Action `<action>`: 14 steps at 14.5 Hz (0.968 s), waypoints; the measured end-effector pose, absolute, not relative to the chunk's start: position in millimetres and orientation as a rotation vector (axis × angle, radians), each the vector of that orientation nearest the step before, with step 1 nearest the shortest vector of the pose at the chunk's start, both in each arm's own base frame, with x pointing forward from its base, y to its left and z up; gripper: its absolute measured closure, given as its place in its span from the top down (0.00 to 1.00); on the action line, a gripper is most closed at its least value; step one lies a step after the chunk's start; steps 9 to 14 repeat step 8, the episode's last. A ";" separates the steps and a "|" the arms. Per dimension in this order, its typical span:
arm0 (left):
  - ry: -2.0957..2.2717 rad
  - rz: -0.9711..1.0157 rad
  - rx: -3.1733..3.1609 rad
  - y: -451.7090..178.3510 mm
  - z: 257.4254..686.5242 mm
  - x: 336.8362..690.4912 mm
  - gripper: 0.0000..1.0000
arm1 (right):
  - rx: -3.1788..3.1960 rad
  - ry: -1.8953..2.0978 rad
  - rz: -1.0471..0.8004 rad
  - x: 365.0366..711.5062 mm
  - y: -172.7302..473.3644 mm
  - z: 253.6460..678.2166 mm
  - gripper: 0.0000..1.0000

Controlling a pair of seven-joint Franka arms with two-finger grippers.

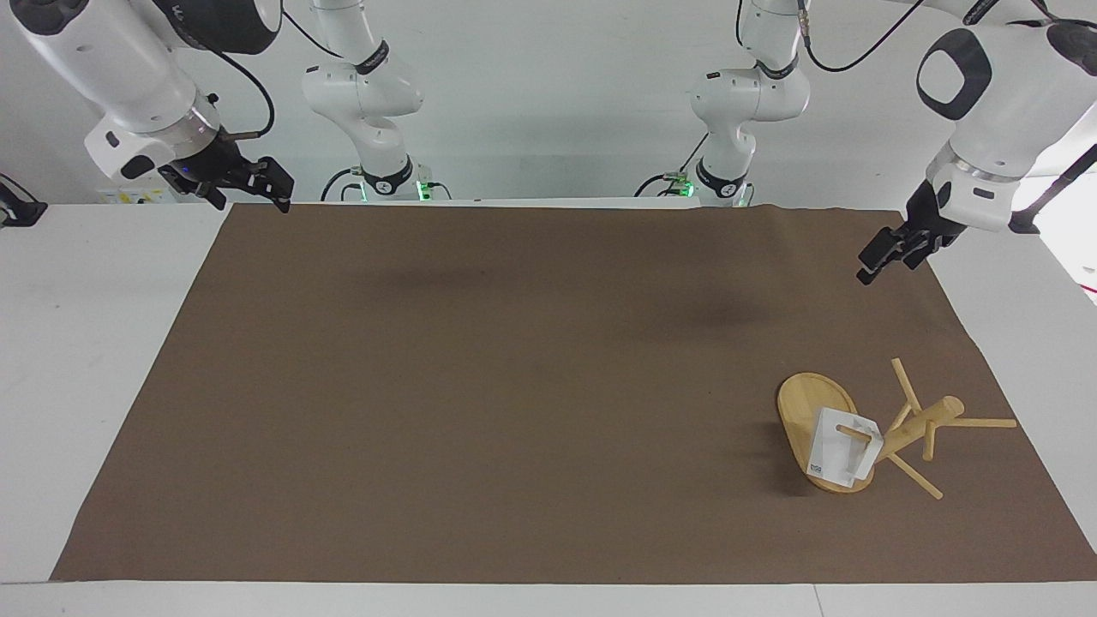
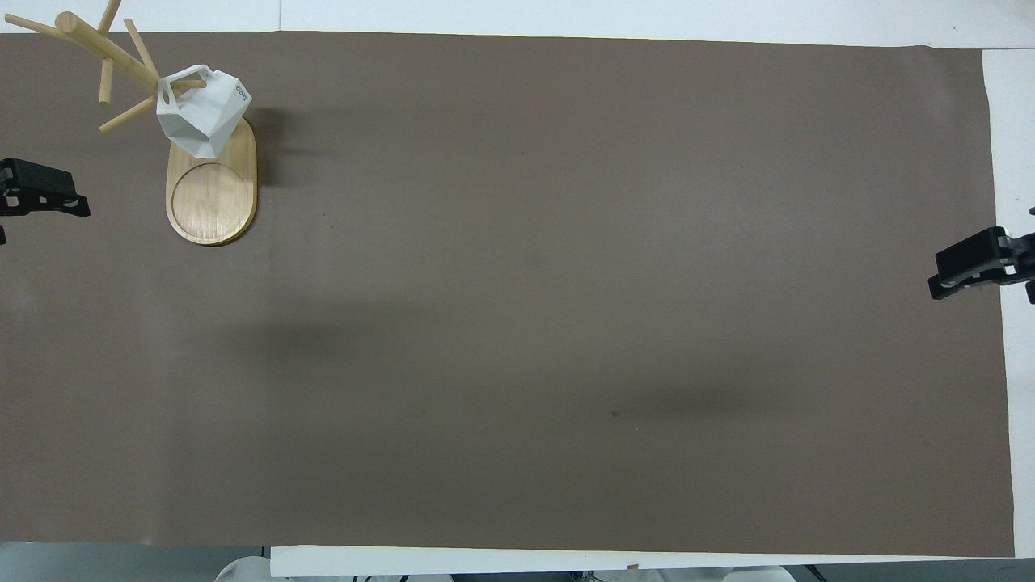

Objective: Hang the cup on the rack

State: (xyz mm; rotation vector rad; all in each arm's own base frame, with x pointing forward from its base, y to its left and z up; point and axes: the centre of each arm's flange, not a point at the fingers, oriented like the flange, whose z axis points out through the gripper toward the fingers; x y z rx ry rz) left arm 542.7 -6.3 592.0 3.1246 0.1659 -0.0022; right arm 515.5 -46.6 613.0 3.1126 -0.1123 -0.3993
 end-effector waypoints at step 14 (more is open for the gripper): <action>-0.206 -0.088 3.166 -15.2 613.0 550.7 1.00 | 3.113 -0.112 -0.399 515.5 -46.6 613.0 1.00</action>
